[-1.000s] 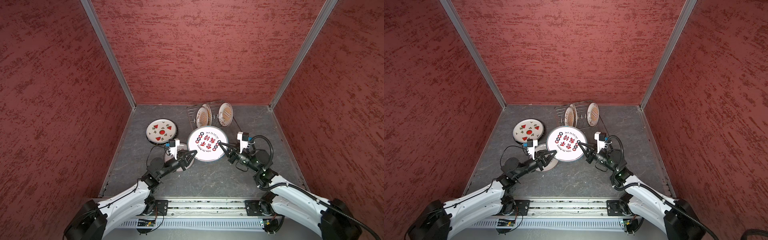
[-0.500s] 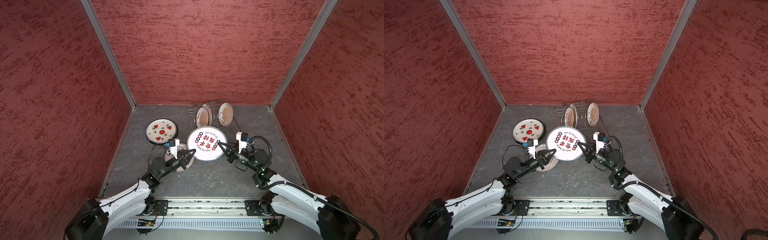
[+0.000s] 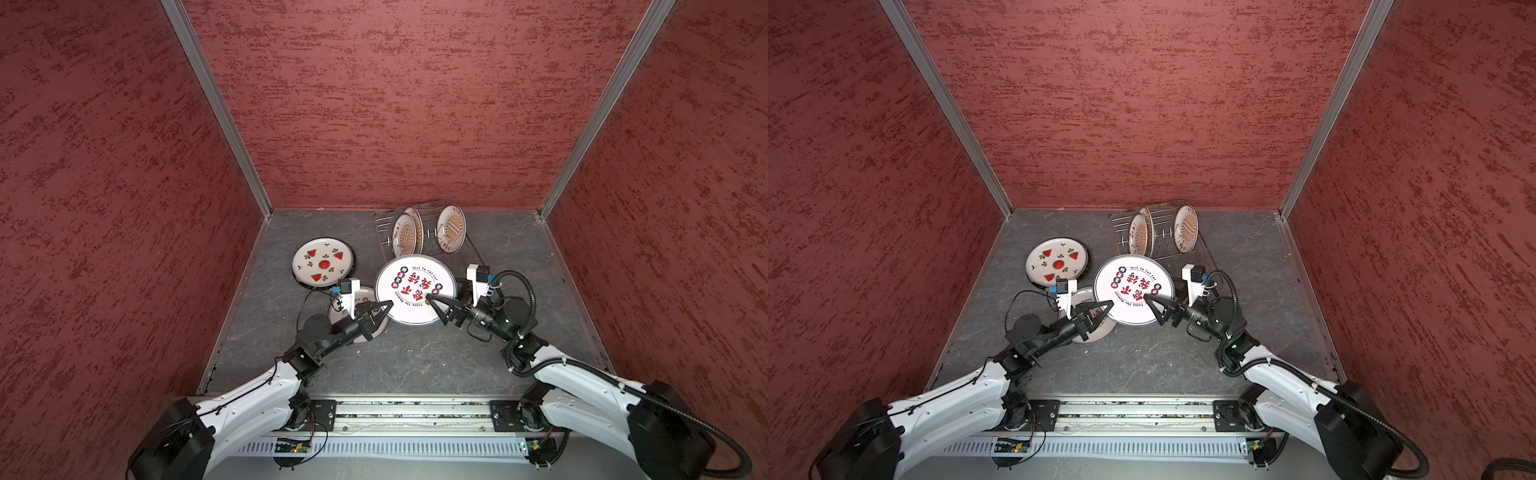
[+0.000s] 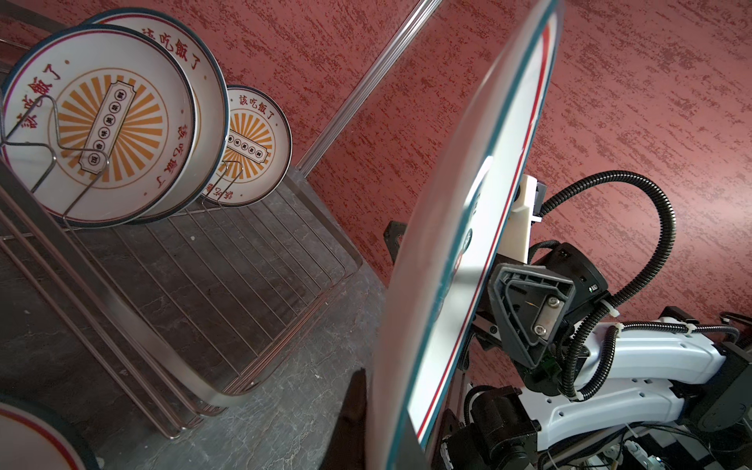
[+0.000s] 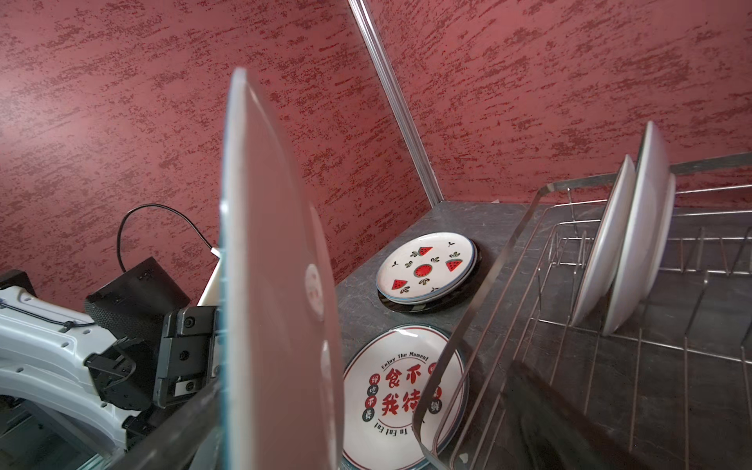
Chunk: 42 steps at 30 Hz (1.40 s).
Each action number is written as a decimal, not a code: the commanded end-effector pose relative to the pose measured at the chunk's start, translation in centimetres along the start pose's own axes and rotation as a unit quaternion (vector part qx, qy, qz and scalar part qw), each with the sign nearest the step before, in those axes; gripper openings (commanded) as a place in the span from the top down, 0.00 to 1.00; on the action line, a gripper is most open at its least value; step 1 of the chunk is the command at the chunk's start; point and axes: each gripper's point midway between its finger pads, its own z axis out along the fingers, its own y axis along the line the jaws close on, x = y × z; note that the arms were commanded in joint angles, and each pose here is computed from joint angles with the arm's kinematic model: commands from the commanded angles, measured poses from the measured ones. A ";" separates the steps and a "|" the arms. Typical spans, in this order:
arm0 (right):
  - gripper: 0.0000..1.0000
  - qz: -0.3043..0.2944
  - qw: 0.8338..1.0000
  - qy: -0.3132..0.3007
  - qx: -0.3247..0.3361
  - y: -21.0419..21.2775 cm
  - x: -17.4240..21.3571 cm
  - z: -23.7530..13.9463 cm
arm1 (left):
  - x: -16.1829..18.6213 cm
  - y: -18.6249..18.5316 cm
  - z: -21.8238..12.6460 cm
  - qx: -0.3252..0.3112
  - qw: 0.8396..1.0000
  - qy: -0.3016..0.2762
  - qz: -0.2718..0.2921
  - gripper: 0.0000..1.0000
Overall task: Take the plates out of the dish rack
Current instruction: 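Grasp the plate rim with the left gripper while the right gripper holds it, then open the right gripper and withdraw while the left gripper carries the plate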
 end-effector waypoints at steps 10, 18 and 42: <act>0.01 -0.007 1.000 -0.018 -0.007 0.5 -1.3 0.6 | -2.5 0.7 -1.6 -0.044 0.998 -0.042 -0.020 1.00; 0.01 -0.036 0.999 0.000 0.008 0.5 -0.2 2.3 | -4.5 2.7 -5.8 -0.088 0.991 -0.084 -0.062 1.00; 0.01 -0.096 0.989 0.076 0.085 -0.8 3.0 9.7 | -1.1 10.6 -11.2 -0.256 0.931 -0.085 -0.246 1.00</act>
